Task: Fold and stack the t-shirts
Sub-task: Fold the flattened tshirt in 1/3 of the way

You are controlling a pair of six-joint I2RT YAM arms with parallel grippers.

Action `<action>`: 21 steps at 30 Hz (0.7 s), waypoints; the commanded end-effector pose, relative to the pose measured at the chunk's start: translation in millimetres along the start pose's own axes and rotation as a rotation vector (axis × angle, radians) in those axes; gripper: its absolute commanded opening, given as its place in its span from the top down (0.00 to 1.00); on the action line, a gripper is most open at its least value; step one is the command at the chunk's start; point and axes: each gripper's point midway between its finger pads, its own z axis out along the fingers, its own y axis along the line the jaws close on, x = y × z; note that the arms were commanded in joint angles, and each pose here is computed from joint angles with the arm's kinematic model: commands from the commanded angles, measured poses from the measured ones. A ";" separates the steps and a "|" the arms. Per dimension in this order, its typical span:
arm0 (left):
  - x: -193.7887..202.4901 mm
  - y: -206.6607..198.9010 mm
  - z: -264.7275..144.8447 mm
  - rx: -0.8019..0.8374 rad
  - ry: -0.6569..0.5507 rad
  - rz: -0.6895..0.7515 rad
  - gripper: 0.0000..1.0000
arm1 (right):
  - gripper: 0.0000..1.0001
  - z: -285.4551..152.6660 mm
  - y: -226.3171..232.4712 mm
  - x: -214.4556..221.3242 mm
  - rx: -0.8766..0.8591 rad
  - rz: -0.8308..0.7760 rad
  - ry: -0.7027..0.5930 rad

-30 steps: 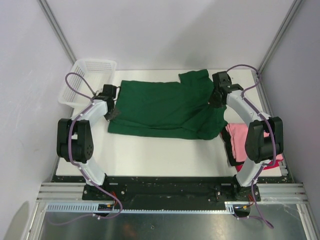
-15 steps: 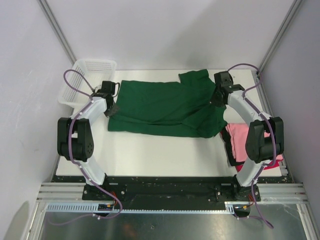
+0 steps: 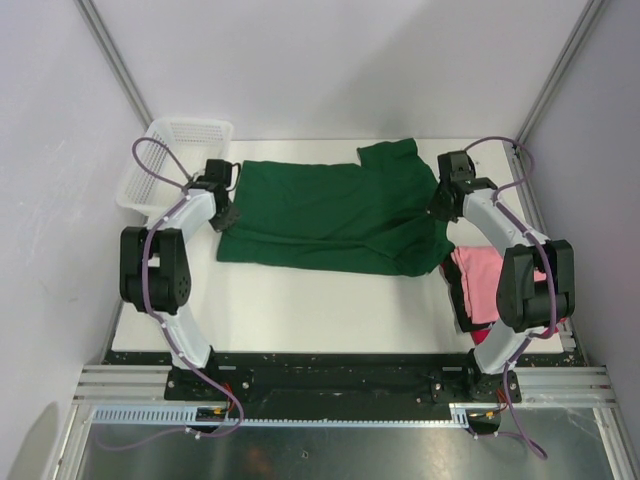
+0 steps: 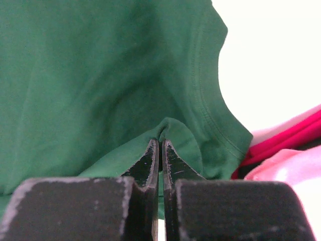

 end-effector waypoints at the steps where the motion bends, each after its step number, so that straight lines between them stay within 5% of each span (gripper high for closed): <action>1: -26.8 -16.4 -1.2 0.053 -0.039 0.009 0.93 | 1.00 -4.1 24.5 -25.3 -0.093 -0.010 -0.087; 10: -42.4 -25.8 -26.3 0.144 -0.070 0.038 0.37 | 0.96 37.2 52.1 -44.4 -0.106 -0.053 -0.061; 13: -28.7 -12.4 -41.0 0.153 -0.073 0.023 0.34 | 0.84 43.1 55.3 -48.2 -0.084 -0.074 -0.040; 17: 0.8 12.1 -48.7 0.135 -0.055 -0.024 0.41 | 0.53 32.2 58.8 -56.1 -0.085 -0.082 -0.039; 21: 23.8 36.8 -42.8 0.096 -0.022 -0.088 0.49 | 0.43 -2.6 60.0 -57.0 -0.115 -0.077 -0.050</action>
